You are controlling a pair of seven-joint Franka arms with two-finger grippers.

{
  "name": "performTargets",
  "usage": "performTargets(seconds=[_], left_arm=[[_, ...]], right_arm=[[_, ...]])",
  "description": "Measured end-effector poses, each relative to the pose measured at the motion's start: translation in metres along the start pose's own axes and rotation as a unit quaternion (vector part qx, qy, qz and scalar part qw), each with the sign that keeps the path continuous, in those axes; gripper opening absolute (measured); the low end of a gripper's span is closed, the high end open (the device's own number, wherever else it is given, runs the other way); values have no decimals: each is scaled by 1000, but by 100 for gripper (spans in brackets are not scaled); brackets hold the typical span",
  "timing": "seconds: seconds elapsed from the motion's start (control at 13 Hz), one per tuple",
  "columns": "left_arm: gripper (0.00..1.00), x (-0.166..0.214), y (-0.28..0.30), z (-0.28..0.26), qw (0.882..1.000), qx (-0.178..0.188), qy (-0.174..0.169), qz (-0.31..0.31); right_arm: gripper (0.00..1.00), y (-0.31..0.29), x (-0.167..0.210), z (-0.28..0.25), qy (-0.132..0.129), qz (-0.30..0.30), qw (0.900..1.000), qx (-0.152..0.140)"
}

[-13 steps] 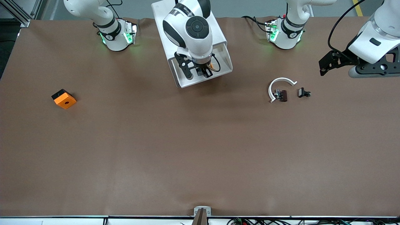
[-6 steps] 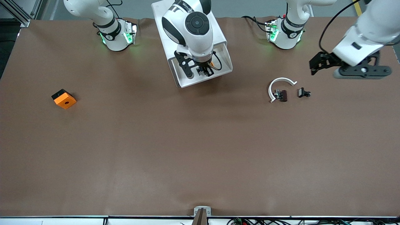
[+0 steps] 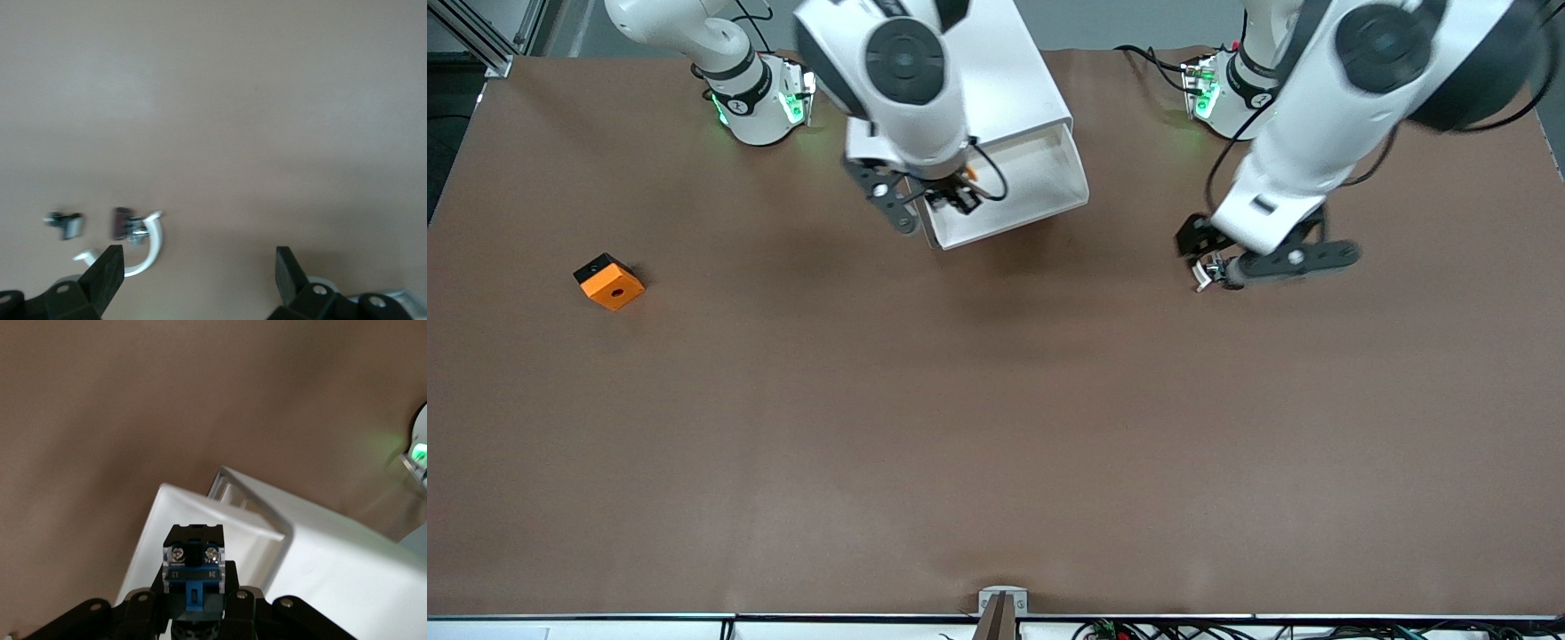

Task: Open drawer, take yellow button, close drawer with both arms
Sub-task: 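Carry the button with the right gripper while the left gripper pushes the drawer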

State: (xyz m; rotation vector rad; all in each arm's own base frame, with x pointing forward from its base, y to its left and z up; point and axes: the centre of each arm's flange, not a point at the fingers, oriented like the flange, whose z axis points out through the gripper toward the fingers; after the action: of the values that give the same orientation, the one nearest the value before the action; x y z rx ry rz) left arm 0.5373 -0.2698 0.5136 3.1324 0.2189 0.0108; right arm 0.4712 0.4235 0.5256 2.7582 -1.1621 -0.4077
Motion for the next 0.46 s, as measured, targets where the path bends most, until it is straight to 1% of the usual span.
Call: performTargets(seconds=[0.15, 0.23, 0.46], left_arm=[[100, -8, 45, 36, 1000, -14, -6, -2], [100, -17, 69, 54, 1000, -17, -13, -3], [100, -38, 116, 93, 999, -13, -37, 13]], right_arm=[[33, 27, 47, -24, -12, -54, 998, -12], [33, 43, 78, -34, -22, -87, 996, -16], [33, 87, 172, -41, -51, -179, 983, -9]])
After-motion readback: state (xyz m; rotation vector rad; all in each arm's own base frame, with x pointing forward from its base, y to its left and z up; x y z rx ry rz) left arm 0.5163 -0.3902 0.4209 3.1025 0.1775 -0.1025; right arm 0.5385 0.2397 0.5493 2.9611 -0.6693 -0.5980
